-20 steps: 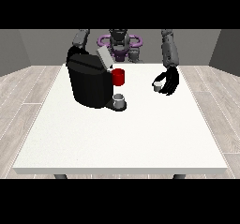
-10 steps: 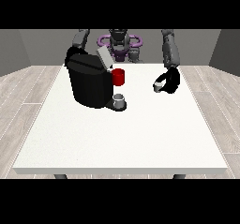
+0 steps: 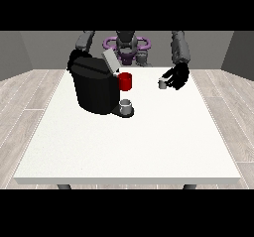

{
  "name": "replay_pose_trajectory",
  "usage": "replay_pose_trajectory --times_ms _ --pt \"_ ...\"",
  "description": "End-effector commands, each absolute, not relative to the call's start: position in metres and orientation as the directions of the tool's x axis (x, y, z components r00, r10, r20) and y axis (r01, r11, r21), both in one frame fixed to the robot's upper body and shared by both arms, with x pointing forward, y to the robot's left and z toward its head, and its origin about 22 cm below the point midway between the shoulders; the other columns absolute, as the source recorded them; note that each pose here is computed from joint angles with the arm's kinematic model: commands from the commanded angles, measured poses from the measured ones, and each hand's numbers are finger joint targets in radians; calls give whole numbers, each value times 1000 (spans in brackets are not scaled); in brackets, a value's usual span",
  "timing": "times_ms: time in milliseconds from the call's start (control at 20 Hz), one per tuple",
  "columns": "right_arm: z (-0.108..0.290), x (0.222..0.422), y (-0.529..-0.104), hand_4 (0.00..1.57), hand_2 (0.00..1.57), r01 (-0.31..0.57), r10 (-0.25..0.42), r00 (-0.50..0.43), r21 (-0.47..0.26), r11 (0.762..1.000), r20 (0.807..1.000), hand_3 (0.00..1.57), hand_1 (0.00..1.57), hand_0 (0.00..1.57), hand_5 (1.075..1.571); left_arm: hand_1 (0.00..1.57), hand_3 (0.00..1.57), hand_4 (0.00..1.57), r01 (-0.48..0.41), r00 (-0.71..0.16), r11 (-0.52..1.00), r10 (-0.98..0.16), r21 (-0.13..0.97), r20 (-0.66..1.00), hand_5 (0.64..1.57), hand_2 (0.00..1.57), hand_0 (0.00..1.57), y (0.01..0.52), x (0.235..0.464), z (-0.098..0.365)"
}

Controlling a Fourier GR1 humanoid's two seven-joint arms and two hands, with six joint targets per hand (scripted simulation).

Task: Insert the coffee pod into the coffee machine and close the lid

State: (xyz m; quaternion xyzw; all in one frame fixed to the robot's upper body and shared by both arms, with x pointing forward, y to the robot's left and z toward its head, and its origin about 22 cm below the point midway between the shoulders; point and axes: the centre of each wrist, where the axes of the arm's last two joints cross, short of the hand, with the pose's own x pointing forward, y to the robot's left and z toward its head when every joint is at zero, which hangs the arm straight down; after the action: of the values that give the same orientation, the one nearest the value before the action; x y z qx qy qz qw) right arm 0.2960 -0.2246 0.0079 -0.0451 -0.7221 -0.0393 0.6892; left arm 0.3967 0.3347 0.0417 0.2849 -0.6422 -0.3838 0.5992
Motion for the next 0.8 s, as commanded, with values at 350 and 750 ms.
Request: replay_pose_trajectory --times_ms 350,750 --pt "-16 303 -219 443 0 126 28 -5 -27 992 1000 0 0 0 1571 1272 1293 548 125 -285 540 -784 832 551 1571 1342 1272 300 439 152" --pt "-6 287 -183 476 0 48 -13 -19 14 999 1000 0 0 0 1571 1256 1277 536 56 -217 549 -808 834 547 1571 1327 1256 297 441 143"
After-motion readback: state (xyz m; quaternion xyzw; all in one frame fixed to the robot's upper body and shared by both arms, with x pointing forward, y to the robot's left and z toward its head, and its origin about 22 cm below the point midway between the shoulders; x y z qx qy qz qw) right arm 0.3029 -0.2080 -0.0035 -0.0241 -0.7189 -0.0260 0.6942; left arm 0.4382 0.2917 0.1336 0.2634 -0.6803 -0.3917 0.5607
